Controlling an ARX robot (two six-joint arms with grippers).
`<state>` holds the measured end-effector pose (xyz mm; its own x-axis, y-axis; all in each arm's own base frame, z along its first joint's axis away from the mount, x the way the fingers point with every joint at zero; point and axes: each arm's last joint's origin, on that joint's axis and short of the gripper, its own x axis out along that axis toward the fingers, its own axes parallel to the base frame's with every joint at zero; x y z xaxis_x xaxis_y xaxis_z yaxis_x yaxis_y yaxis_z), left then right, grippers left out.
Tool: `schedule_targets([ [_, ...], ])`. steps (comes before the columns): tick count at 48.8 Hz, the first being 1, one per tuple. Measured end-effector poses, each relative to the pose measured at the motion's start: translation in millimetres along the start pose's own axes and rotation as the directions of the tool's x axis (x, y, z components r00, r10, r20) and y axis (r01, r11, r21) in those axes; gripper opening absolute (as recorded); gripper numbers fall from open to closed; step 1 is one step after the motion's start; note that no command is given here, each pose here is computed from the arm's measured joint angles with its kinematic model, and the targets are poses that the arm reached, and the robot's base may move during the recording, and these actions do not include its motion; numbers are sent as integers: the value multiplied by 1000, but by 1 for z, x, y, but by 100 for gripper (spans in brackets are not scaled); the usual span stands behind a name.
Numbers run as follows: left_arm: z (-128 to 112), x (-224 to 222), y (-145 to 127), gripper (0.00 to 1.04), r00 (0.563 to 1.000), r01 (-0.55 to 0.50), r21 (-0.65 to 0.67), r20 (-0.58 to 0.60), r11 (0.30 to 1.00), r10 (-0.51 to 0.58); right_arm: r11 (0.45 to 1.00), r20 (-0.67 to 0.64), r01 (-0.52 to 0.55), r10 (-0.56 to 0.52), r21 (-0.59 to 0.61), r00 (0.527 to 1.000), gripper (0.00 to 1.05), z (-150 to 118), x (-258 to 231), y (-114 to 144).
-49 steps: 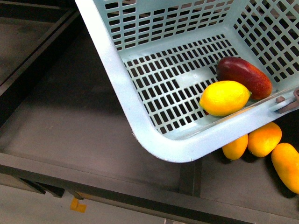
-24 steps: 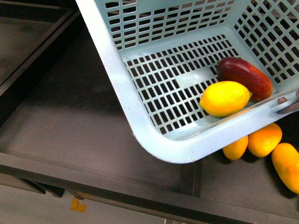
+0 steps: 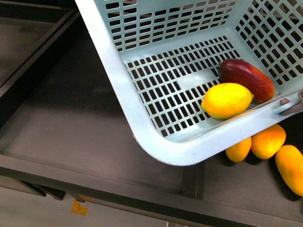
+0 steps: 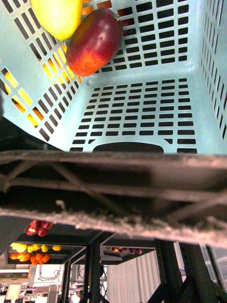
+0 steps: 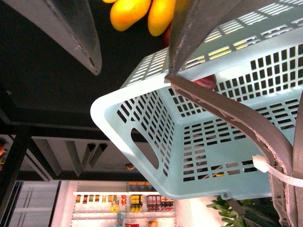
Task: Pick lemon and mango into basket
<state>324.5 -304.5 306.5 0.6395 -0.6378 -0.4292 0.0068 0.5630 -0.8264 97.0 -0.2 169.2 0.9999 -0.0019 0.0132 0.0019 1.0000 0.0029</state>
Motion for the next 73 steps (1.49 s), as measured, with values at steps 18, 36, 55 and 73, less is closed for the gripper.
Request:
schedule_targets([
  [18, 0, 0, 0, 5, 1000, 0, 0, 0, 1000, 0, 1000, 0, 0, 0, 0, 1000, 96, 0, 0, 0],
  [36, 40, 10, 22, 5, 878, -59, -126, 466, 990, 112, 1000, 0, 1, -1, 0, 1000, 96, 0, 0, 0],
  [55, 110, 59, 103, 5, 850, -128, -306, 457, 944, 263, 1000, 0, 0, 0, 0, 1000, 96, 0, 0, 0],
  [73, 167, 106, 157, 5, 851, -142, -471, 391, 871, 350, 1000, 0, 0, 0, 0, 1000, 96, 0, 0, 0],
])
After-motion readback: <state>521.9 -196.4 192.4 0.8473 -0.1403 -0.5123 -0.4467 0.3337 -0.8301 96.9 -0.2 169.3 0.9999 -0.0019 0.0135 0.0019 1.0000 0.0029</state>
